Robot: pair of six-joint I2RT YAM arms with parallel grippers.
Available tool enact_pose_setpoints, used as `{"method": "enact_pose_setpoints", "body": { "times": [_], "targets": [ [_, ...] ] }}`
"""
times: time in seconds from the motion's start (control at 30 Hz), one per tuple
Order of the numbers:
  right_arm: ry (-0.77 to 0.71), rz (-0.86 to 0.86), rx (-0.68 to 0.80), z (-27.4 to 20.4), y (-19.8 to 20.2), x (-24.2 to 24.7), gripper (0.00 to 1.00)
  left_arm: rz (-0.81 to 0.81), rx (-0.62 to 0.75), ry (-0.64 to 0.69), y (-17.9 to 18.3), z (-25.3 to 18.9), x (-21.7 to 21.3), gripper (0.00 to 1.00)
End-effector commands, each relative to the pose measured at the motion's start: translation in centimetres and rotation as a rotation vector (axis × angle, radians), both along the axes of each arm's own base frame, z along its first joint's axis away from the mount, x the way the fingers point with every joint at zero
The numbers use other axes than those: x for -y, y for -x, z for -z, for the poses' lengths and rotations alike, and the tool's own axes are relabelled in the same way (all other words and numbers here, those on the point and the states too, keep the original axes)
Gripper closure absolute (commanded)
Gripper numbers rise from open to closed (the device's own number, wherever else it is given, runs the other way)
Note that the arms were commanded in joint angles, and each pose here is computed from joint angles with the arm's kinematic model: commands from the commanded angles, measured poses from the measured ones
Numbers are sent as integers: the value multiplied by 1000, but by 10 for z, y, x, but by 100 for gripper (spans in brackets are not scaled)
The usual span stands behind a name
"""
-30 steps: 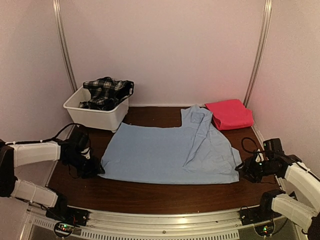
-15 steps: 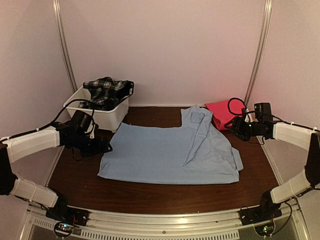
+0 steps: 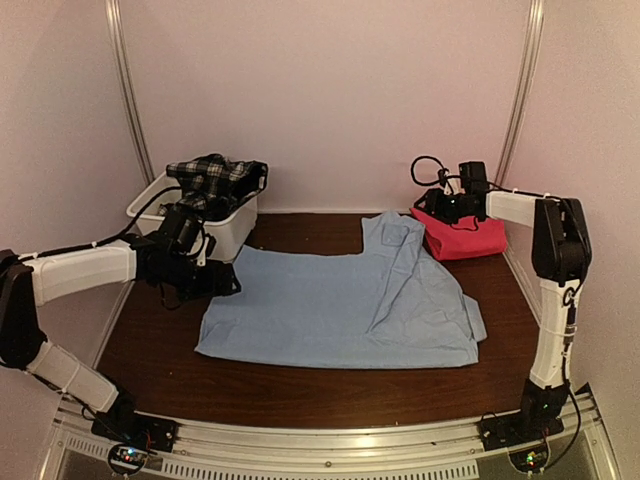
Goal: Fold and stack the mixed laundry pile
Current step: Adjust the 1/3-folded T-shirt at the center of the board.
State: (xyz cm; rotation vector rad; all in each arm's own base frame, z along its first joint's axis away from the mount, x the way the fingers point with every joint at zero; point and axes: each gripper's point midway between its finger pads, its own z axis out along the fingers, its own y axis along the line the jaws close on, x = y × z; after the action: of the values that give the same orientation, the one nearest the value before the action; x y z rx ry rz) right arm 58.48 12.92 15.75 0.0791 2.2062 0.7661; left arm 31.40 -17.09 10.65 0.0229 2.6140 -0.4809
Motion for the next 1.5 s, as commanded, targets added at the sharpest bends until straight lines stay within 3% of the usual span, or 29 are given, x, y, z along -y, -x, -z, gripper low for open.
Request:
{"method": "enact_pose_setpoints", "body": {
  "times": [0.0, 0.23, 0.37, 0.47, 0.53, 0.67, 0.73, 0.83, 0.87, 1.13, 1.43, 1.47],
  "targets": [
    [99, -13, -66, 32, -12, -3, 46, 32, 53, 17, -12, -13, 9, 2],
    [241, 28, -126, 61, -19, 5, 44, 50, 49, -4, -9, -10, 7, 2],
    [289, 33, -158, 72, -18, 5, 42, 53, 57, -17, -10, -15, 5, 2],
    [309, 36, -153, 72, -17, 5, 35, 55, 71, -30, -11, -20, 4, 2],
    [327, 39, -161, 74, -16, 5, 38, 54, 79, -27, -12, -23, 4, 2],
    [374, 72, -190, 80, -14, 14, 34, 51, 83, -24, -11, -25, 3, 2],
    [359, 44, -198, 82, -11, 10, 52, 48, 84, -24, -11, -25, 2, 2],
    [306, 11, -187, 71, -6, 0, 94, 47, 95, -22, -12, -29, 3, 2],
    [277, 2, -172, 61, -2, -4, 100, 45, 101, -21, -13, -31, 3, 2],
    [122, -43, -10, -19, 50, -55, 100, 50, 146, -23, -26, -42, 7, 2],
    [-71, -115, -7, -22, 126, -161, 96, 28, 196, -37, -50, -51, 11, 2],
    [-90, -142, -8, -22, 137, -177, 90, 27, 197, -41, -53, -51, 11, 2]
  ]
}}
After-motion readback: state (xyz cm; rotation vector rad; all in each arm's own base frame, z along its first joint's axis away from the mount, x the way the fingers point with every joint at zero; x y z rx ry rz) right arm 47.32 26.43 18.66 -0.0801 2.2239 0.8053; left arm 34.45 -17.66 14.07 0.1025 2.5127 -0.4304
